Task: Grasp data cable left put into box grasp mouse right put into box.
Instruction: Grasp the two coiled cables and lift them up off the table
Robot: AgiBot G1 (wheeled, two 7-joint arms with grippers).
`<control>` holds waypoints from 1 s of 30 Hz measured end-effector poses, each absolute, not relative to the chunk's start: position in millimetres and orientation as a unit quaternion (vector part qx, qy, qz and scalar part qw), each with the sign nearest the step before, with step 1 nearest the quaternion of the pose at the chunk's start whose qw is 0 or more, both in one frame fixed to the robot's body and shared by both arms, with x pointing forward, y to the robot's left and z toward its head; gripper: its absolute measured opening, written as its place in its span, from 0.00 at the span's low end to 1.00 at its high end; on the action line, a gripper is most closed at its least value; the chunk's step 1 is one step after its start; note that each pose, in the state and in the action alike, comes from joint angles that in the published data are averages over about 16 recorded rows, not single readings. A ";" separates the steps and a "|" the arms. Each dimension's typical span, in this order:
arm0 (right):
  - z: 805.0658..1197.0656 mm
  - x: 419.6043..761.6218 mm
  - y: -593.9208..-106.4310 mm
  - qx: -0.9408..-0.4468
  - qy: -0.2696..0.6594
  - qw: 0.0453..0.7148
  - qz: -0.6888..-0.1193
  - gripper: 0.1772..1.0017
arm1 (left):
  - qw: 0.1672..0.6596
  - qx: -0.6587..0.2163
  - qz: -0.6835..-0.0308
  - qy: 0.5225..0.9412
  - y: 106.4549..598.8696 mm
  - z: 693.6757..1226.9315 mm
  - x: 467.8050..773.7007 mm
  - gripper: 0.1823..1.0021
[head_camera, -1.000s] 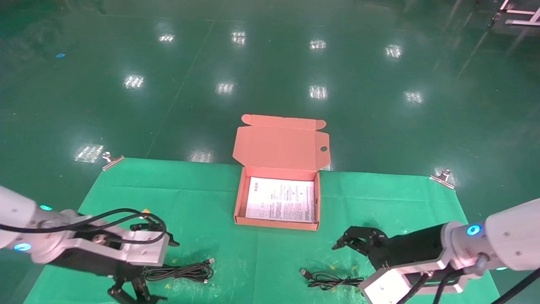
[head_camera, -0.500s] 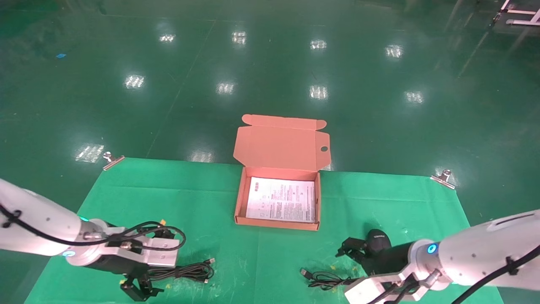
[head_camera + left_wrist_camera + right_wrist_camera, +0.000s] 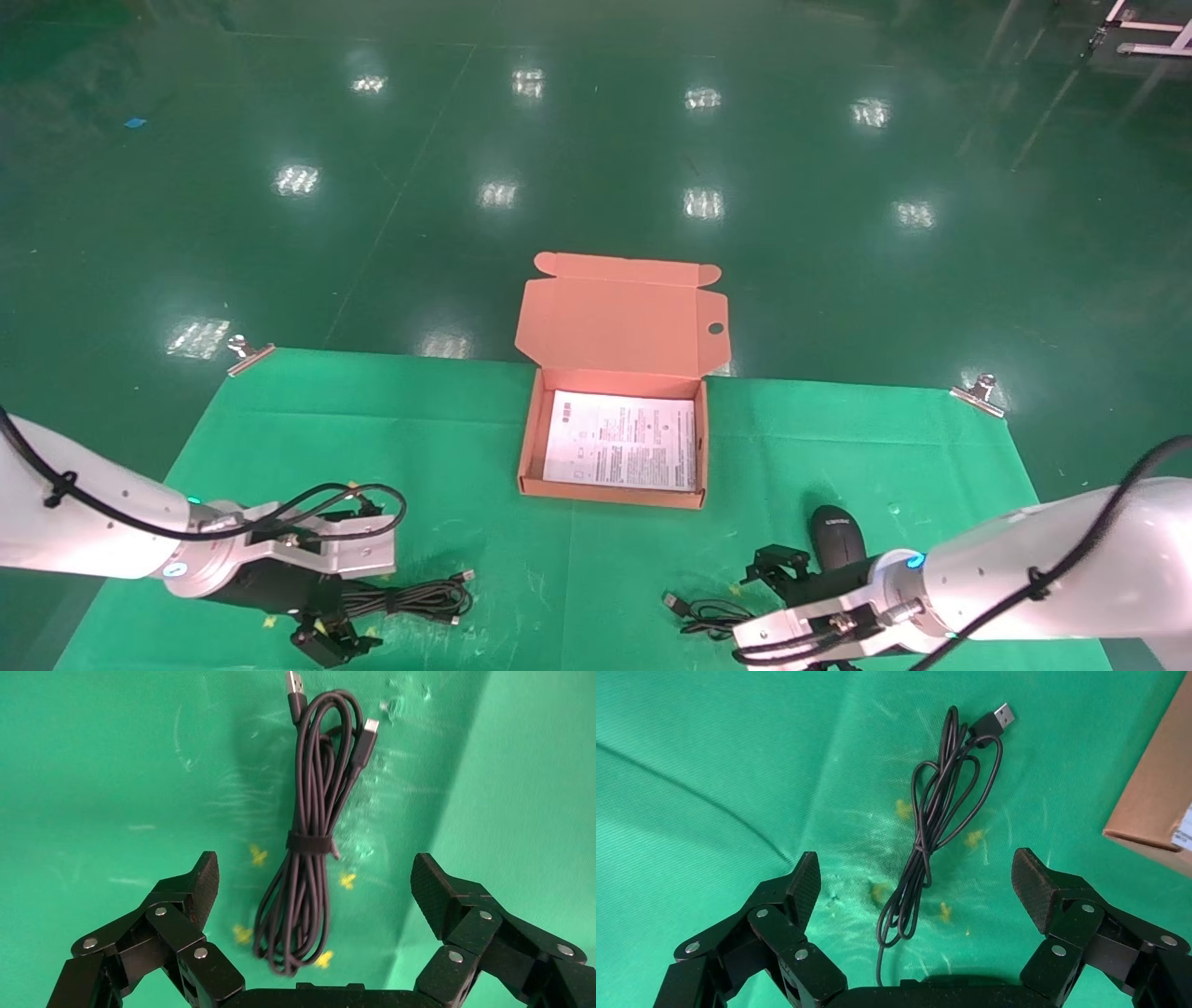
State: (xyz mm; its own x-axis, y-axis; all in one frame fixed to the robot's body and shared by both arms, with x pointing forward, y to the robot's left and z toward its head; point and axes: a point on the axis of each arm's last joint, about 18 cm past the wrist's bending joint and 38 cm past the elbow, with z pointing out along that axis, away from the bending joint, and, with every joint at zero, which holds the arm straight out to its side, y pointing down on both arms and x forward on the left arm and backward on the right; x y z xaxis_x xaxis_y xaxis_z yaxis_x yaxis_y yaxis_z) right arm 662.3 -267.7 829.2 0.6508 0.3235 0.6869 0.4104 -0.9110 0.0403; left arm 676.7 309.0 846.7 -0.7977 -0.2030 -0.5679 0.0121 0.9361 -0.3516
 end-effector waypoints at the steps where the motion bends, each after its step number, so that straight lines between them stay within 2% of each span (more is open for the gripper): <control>1: 827.7 664.5 -267.9 -0.908 -0.199 0.059 -0.365 1.00 | 0.313 -0.055 -0.173 0.932 309.4 845.6 678.2 1.00; 20: 809.1 691.4 -272.9 -0.914 -0.156 0.043 -0.371 0.99 | 0.315 -0.086 -0.180 0.928 321.1 827.3 698.8 0.99; 30: 808.9 692.3 -272.8 -0.914 -0.155 0.043 -0.372 0.92 | 0.315 -0.088 -0.181 0.927 321.6 827.0 699.6 0.91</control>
